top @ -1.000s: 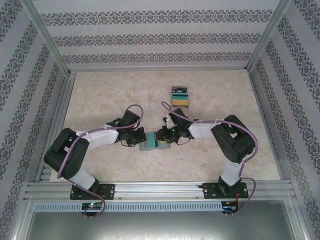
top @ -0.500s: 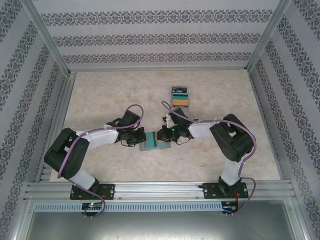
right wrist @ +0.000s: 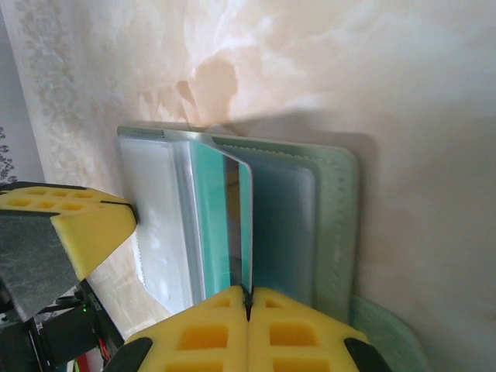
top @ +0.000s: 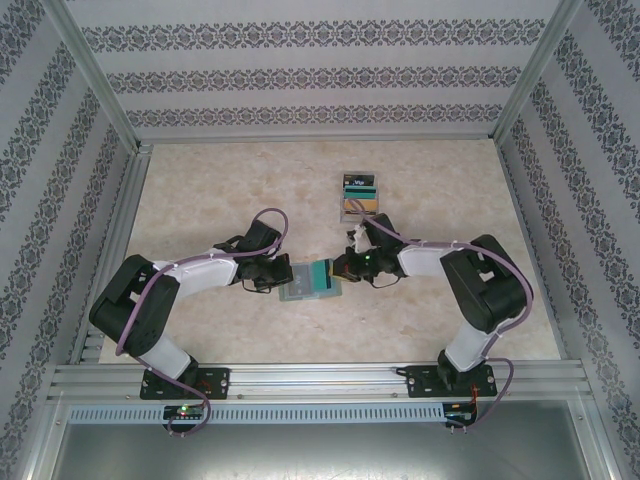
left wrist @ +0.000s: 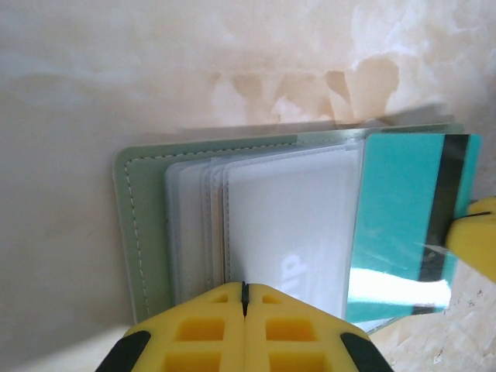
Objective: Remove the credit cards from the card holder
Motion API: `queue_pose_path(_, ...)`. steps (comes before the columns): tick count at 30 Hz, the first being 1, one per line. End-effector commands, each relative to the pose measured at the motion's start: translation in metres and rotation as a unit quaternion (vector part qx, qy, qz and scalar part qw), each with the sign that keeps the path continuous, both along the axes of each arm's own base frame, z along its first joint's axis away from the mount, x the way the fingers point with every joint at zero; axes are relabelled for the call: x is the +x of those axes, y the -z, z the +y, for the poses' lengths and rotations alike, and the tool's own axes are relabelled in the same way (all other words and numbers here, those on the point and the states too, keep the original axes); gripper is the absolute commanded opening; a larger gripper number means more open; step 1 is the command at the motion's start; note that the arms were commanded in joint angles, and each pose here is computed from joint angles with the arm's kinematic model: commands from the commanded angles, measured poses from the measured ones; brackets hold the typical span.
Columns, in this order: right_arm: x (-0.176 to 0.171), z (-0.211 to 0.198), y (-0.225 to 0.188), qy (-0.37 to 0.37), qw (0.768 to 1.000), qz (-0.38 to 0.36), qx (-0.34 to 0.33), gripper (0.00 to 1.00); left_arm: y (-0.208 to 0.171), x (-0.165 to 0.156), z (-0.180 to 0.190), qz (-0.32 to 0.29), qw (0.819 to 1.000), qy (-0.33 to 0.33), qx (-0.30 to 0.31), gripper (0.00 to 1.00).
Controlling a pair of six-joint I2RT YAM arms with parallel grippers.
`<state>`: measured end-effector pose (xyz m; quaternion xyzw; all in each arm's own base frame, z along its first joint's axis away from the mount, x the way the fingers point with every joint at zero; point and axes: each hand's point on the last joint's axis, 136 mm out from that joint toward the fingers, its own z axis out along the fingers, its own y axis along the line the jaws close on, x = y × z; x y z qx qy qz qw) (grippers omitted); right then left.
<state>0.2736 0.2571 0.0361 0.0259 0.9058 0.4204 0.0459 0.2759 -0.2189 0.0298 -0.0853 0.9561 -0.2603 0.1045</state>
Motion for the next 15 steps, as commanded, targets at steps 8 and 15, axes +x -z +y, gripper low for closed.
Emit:
queue_pose_path(8, -0.005, -0.028, -0.035, -0.005, 0.999, -0.039, 0.006, 0.0, 0.013, -0.013, 0.017, 0.036, 0.998, 0.006, 0.044, 0.06)
queue_pose_path(15, 0.006, -0.036, -0.093, -0.013, 0.993, -0.116, -0.005, 0.0, -0.024, 0.0, 0.009, -0.001, 1.0, 0.013, 0.027, 0.17)
